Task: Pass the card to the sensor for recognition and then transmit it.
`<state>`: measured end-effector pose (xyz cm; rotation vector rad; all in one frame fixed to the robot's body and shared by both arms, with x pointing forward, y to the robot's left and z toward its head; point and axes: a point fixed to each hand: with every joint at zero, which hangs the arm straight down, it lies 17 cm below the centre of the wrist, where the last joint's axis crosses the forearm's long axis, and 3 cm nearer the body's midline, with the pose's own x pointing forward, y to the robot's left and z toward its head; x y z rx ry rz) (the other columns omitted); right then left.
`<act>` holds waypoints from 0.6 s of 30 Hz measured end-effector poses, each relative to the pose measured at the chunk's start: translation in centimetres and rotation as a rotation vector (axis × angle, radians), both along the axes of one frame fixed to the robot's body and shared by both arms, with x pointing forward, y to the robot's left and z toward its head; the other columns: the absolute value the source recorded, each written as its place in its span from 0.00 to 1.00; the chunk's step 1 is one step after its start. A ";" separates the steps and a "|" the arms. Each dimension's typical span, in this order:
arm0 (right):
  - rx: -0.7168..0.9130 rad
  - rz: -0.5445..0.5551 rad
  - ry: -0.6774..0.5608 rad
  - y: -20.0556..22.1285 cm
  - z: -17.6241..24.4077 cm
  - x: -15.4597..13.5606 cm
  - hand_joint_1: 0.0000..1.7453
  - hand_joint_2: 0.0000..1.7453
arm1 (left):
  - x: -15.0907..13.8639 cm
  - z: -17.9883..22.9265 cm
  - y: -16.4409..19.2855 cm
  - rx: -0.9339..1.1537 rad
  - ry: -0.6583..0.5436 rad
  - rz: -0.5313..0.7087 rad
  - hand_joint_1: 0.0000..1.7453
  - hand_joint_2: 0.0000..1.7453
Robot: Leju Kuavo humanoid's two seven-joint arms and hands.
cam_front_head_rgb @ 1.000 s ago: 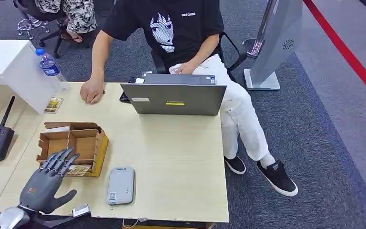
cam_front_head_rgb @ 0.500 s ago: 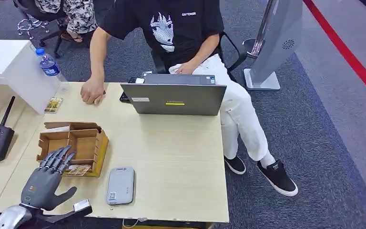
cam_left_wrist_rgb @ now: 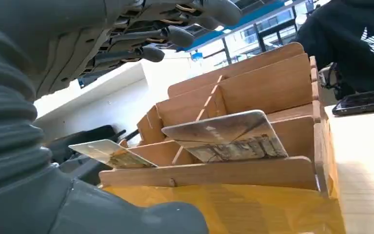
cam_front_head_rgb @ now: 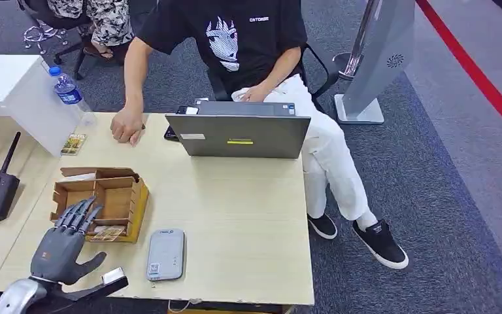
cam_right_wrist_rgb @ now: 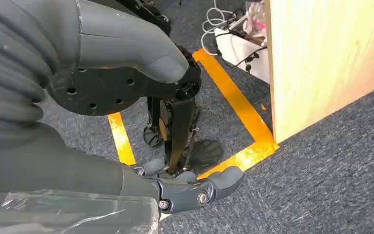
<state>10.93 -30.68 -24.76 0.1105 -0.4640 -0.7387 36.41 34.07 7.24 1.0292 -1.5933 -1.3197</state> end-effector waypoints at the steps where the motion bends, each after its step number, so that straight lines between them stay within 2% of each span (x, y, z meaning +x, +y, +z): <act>1: 0.000 0.003 -0.001 0.0 0.0 0.0 0.00 1.00 | 0.1 0.0 0.0 -0.003 -0.001 0.001 0.00 1.00; 11: 0.009 0.009 -0.005 0.2 -0.1 0.1 0.00 1.00 | 1.4 0.1 -0.8 -0.024 -0.008 0.003 0.00 1.00; 12: 0.010 0.010 -0.005 0.2 -0.1 0.1 0.00 1.00 | 1.4 0.0 -0.9 -0.025 -0.007 0.002 0.10 1.00; 13: 0.010 0.010 -0.005 0.2 -0.1 0.1 0.00 1.00 | 1.5 0.0 -1.0 -0.025 -0.007 0.001 0.97 1.00; 14: 0.010 0.010 -0.005 0.2 -0.1 0.1 0.00 1.00 | 1.6 -0.1 -1.0 -0.026 -0.002 0.001 1.00 1.00; 18: 0.013 0.011 -0.004 0.3 -0.1 0.1 0.00 1.00 | 1.7 -0.3 -1.0 -0.027 0.003 0.004 1.00 1.00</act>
